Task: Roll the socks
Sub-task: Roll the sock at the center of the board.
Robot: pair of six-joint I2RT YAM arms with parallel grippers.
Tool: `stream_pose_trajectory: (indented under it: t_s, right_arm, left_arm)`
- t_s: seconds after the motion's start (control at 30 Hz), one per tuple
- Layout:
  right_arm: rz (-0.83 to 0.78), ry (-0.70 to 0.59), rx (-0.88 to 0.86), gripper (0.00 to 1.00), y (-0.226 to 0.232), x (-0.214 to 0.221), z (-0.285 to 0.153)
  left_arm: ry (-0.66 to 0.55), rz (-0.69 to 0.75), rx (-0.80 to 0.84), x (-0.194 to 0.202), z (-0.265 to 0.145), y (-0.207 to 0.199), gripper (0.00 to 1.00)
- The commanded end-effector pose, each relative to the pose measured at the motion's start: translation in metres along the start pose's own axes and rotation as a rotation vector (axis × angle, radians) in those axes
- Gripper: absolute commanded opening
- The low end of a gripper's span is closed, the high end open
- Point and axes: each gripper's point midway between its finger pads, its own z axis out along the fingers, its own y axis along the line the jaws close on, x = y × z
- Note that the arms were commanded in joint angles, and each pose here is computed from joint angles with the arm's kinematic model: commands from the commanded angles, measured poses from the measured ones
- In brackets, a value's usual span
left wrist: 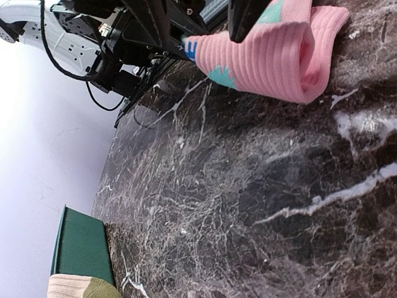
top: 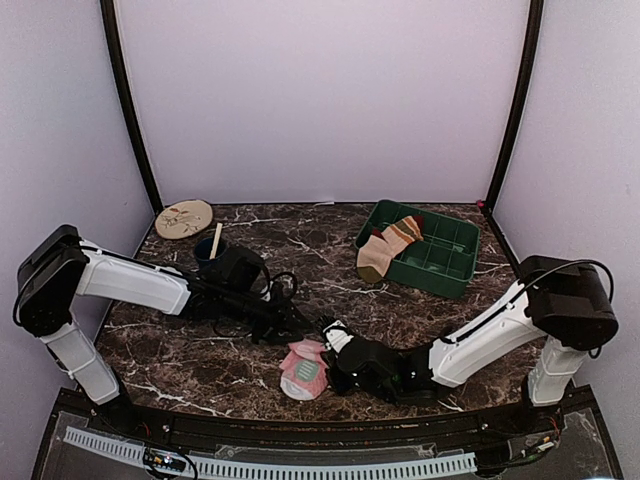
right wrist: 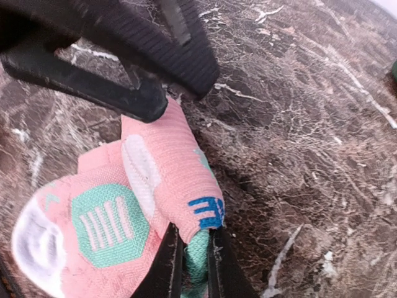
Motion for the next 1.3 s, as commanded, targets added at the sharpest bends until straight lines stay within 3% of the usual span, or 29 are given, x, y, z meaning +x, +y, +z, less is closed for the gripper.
stream_pose_trajectory:
  t_s: [0.0, 0.33, 0.87, 1.27]
  right_arm:
    - [-0.171, -0.037, 0.157, 0.00, -0.010, 0.005, -0.002]
    - [-0.295, -0.102, 0.261, 0.00, -0.010, 0.011, -0.009]
    - [-0.340, -0.153, 0.251, 0.00, 0.000, 0.013, -0.014]
    - [-0.355, -0.163, 0.257, 0.00, -0.002, 0.014, -0.015]
  left_arm:
    - [0.073, -0.061, -0.010, 0.012, -0.002, -0.004, 0.36]
    - [0.150, -0.147, -0.063, 0.035, -0.012, 0.006, 0.41]
    - [0.188, -0.192, -0.119, 0.021, 0.027, 0.002, 0.47]
    - [0.229, -0.231, -0.124, 0.032, 0.021, 0.005, 0.48]
